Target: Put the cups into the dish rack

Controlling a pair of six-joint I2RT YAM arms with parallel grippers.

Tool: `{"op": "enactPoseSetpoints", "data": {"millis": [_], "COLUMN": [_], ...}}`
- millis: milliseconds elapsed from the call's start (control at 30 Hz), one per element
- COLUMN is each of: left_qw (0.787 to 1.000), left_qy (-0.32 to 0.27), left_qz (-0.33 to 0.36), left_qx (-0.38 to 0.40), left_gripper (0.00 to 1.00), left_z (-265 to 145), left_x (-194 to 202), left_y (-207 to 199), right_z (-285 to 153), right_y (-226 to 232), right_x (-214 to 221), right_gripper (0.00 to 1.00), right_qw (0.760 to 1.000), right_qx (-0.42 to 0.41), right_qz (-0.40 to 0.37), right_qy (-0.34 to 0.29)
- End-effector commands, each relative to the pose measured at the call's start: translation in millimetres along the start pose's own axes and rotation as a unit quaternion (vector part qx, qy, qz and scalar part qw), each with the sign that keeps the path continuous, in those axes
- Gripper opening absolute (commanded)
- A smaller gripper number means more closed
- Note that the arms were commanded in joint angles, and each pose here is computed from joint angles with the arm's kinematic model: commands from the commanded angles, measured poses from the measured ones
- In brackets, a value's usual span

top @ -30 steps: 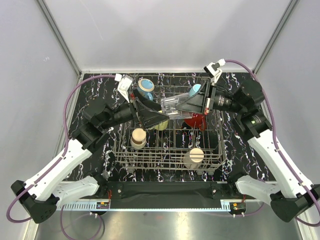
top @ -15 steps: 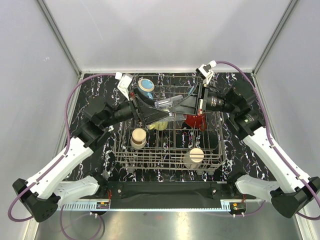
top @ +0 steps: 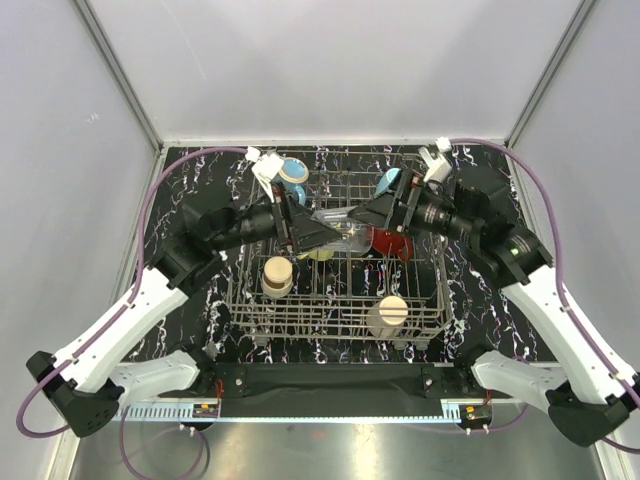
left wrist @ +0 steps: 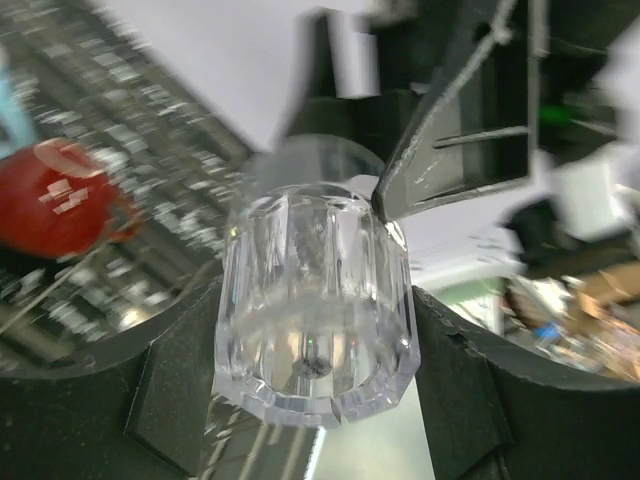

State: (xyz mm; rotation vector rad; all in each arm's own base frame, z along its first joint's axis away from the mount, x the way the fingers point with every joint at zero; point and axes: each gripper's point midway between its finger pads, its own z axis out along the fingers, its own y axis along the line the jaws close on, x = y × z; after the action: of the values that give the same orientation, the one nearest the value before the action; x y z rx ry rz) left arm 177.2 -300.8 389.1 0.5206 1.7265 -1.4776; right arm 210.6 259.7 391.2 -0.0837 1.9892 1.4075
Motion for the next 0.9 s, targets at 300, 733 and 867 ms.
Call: {"op": "enactPoseSetpoints", "data": {"millis": [300,733,867], "left_qw": [0.955,0.882,0.874], "left_qy": [0.155,0.305,0.317], "left_qz": [-0.001,0.071,0.07], "left_qx": [-0.254,-0.352,-0.361], "left_gripper": [0.0,0.0,0.0], "left_z": [4,40,45], "left_x": [40,107,116], "left_y": [91,127,139], "right_z": [-197,-180,-182], "right_y": [-140,-124,-124], "right_x": [-43,-41,-41], "right_gripper": [0.86,0.85,0.85], "right_qw": [0.808,0.847,0.846], "right_qx": [0.523,0.463,0.464], "right_qz": [-0.051,-0.047,-0.049], "right_qy": [-0.266,-0.257,-0.257]}}
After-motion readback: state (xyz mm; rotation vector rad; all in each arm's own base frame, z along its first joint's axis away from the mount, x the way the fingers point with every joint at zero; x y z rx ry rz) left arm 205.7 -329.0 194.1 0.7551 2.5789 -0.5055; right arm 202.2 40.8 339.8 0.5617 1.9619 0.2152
